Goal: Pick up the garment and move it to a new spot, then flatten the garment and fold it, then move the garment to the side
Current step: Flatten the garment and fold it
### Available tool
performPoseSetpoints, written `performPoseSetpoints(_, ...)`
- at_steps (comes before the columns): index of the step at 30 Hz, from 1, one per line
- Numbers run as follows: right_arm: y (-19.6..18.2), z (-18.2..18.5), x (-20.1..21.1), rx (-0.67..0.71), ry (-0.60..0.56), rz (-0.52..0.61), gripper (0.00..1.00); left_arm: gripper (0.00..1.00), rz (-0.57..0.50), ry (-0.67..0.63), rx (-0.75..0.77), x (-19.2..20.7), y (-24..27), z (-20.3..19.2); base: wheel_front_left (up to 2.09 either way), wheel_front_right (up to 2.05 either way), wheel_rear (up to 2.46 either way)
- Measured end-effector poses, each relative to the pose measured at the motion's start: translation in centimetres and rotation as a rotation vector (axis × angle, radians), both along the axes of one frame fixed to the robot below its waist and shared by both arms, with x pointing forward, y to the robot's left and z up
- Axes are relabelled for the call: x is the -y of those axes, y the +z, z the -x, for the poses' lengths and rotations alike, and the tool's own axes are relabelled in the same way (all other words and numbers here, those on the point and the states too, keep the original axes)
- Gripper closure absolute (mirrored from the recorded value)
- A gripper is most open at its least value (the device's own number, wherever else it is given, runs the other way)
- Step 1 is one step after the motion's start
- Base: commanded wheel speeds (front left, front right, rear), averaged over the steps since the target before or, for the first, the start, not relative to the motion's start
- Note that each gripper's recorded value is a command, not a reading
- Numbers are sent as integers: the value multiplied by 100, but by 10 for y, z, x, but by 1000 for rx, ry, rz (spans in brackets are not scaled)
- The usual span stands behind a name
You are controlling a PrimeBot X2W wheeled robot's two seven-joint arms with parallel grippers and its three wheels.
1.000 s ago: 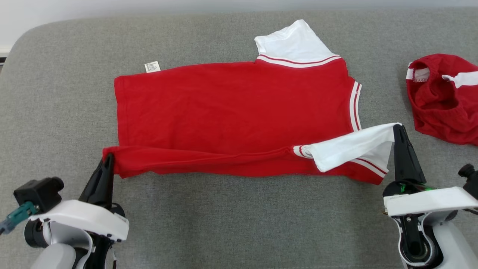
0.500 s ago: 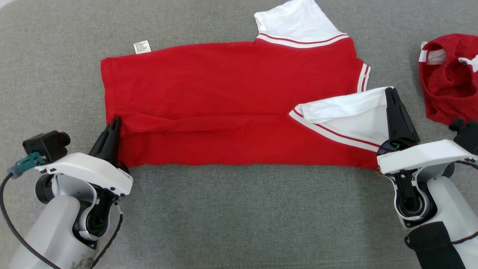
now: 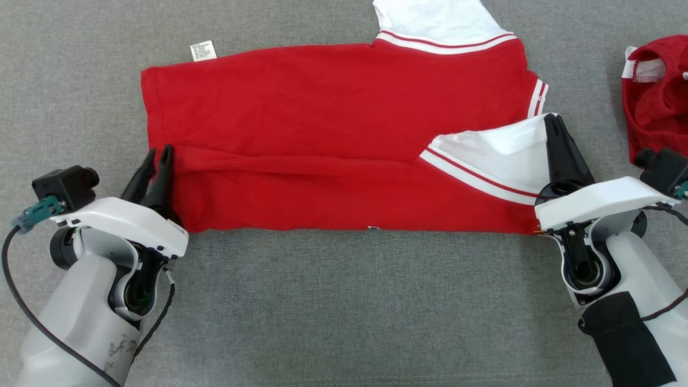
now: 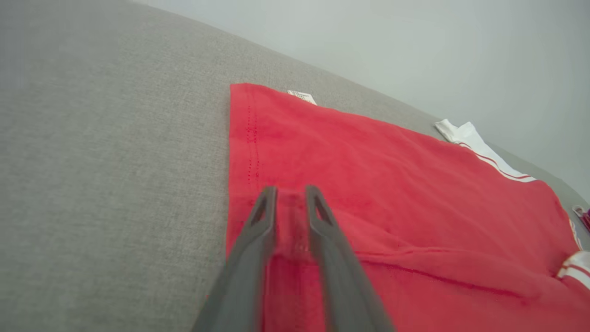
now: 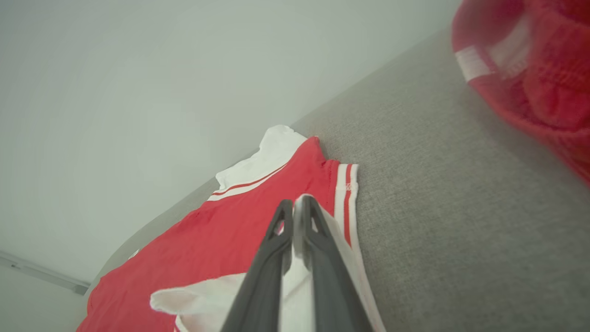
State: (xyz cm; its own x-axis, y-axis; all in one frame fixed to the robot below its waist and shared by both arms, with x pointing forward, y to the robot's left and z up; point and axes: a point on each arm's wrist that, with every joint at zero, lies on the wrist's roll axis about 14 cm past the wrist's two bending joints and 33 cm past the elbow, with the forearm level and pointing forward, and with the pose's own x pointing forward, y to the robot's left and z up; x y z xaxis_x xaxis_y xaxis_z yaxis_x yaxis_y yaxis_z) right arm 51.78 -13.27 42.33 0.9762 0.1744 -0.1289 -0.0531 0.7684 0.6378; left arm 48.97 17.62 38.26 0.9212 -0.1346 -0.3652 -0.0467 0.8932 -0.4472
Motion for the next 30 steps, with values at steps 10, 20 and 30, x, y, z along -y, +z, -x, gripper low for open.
performPoseSetpoints(10, 36, 6, 6, 119, 17, 83, 0, 0, -144, -9, 130, -4, 25, 6, 0, 0, 0)
performPoseSetpoints(20, 53, 65, 16, 216, 4, 329, 0, 0, -228, 8, 169, -8, 41, 60, 0, 0, 0)
performPoseSetpoints(30, 53, 123, 16, 210, 6, 453, 0, 0, -273, 56, 219, -13, 70, 119, 0, 0, 0)
